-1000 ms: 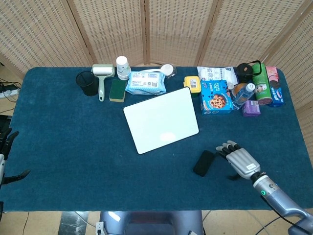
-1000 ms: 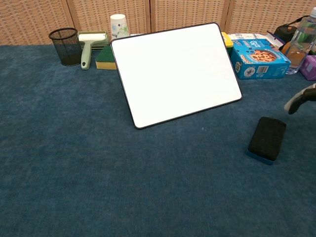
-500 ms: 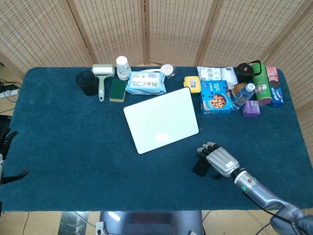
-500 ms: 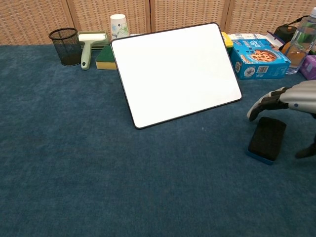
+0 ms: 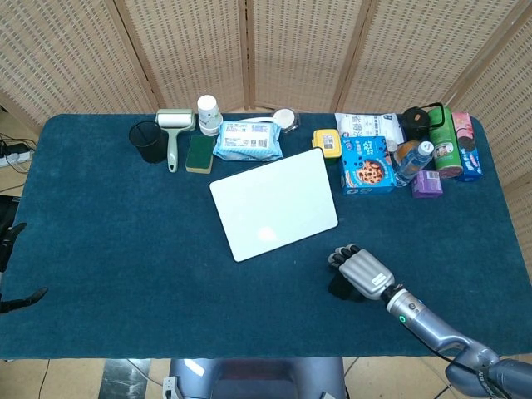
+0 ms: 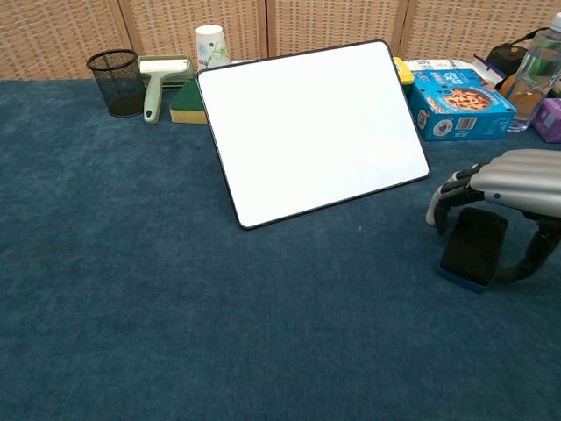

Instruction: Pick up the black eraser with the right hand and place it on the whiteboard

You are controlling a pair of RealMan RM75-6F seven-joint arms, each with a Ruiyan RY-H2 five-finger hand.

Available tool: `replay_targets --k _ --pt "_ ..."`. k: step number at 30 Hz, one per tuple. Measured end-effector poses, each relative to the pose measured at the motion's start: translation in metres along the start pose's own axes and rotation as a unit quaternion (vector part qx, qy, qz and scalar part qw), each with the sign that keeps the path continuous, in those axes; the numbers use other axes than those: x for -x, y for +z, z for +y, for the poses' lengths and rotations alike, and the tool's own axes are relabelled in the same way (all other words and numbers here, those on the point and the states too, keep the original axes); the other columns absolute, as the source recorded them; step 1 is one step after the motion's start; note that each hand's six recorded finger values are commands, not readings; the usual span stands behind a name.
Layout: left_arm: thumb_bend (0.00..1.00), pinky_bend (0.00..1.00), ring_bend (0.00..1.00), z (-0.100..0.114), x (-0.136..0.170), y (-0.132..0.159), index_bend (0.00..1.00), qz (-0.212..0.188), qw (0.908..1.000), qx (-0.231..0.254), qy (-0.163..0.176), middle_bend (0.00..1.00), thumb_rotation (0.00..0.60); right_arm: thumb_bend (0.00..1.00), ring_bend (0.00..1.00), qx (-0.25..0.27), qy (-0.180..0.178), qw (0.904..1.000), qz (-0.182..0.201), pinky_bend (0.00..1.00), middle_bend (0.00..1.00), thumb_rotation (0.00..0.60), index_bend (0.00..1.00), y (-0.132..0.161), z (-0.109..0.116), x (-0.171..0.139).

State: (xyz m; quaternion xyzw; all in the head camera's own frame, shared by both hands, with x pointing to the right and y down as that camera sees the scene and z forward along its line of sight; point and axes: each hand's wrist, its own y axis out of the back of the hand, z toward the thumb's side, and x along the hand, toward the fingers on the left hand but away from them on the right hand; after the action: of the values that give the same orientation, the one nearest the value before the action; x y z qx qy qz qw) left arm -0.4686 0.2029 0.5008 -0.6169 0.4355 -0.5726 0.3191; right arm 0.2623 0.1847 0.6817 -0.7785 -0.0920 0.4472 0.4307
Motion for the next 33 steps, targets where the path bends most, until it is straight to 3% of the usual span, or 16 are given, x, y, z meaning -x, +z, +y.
replay_targets --k 12,19,33 --pt "0.11 0.03 0.00 -0.001 0.001 0.001 0.00 -0.001 1.0000 -0.002 -0.001 0.00 0.600 0.27 0.40 0.008 -0.028 0.9995 0.015 0.44 0.47 0.600 0.51 0.002 -0.006 -0.001" --pt "0.10 0.03 0.00 -0.001 0.001 0.001 0.00 0.000 1.0000 -0.002 -0.001 0.00 0.600 0.30 0.41 0.018 -0.055 0.9982 0.017 0.47 0.48 0.600 0.53 0.000 -0.003 -0.004" --pt "0.10 0.03 0.00 -0.001 0.001 0.000 0.00 0.000 1.0000 0.000 -0.001 0.00 0.600 0.31 0.42 0.057 -0.142 0.9879 -0.024 0.47 0.49 0.600 0.54 -0.016 0.038 -0.001"
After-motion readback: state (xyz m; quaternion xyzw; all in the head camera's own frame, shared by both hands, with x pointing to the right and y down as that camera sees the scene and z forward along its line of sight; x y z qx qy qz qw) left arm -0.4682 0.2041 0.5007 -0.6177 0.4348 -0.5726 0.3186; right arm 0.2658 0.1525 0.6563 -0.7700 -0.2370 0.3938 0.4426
